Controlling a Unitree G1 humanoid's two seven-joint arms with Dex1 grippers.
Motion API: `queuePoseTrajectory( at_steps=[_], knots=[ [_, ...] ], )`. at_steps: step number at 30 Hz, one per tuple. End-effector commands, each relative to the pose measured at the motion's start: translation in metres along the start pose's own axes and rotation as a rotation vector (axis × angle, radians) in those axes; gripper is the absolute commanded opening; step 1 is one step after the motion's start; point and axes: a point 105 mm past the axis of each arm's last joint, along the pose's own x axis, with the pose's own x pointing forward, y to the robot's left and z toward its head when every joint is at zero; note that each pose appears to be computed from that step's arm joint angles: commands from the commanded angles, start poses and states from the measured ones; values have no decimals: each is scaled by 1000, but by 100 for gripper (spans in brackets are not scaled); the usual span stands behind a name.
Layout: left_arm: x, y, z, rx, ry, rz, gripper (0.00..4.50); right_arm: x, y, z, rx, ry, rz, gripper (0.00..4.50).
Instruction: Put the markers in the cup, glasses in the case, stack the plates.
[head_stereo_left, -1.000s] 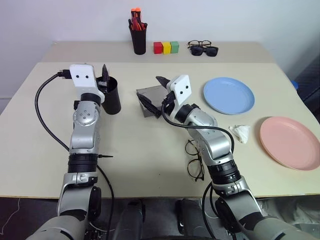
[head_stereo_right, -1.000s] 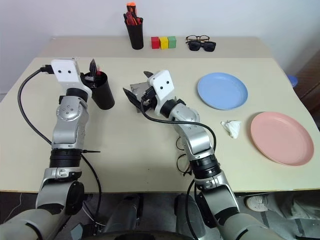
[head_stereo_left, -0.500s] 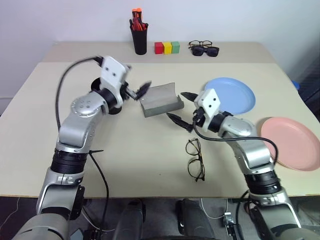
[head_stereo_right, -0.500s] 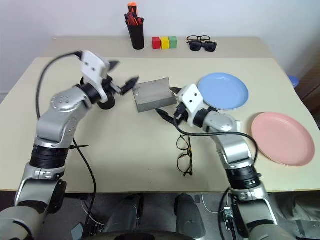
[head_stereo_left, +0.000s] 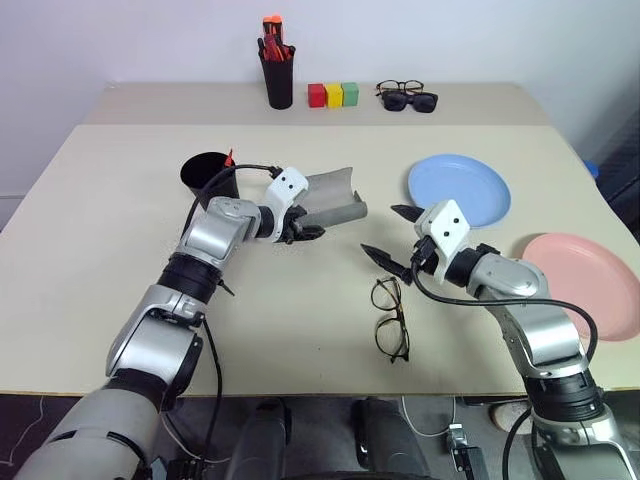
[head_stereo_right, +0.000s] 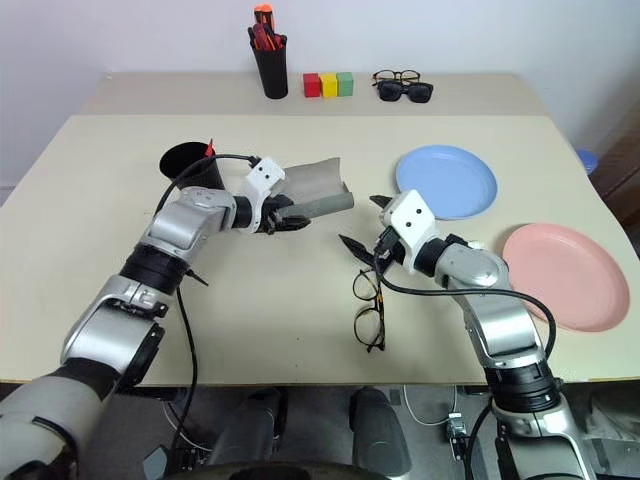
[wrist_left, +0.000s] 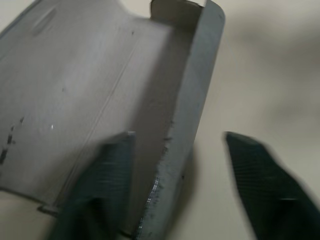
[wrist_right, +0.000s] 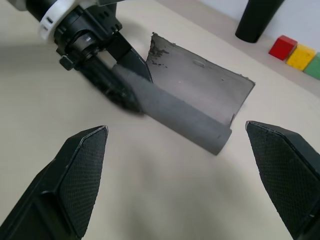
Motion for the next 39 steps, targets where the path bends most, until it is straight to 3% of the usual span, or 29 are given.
queuePoseTrajectory(
  at_steps=[1, 3, 6, 10, 15, 18, 22, 25, 29, 33, 39],
  knots=[
    [-1, 0, 15, 59, -39, -26, 102, -9, -3, 11, -29, -24, -33, 450],
    [-2, -5, 17, 107, -60, -72, 2, -13, -2, 9, -20, -12, -34, 450],
    [-11, -23, 23, 261, -129, -200, 2, -21, -2, 6, -6, 13, -37, 450],
    [-27, -39, 9, 446, -94, -338, 2, -37, -4, -1, 62, 73, -32, 450],
    [-46, -50, -9, 442, -25, -469, 2, -61, 0, -10, 212, 161, -14, 450],
    [-51, -54, -10, 418, -17, -492, 88, -72, 1, -17, 300, 218, -29, 450],
    [-50, -53, 1, 432, -99, -419, 283, -85, 19, -21, 443, 261, 24, 450],
    [-56, -48, 4, 403, -155, -354, 283, -90, 36, -25, 534, 284, 65, 450],
    [-75, -65, -5, 372, -192, -346, 283, -86, 49, -38, 657, 338, 44, 450],
    [-90, -84, -15, 312, -194, -352, 283, -78, 53, -38, 742, 318, 34, 450],
    [-99, -90, -26, 257, -180, -282, 283, -69, 54, -43, 823, 341, 34, 450]
  ],
)
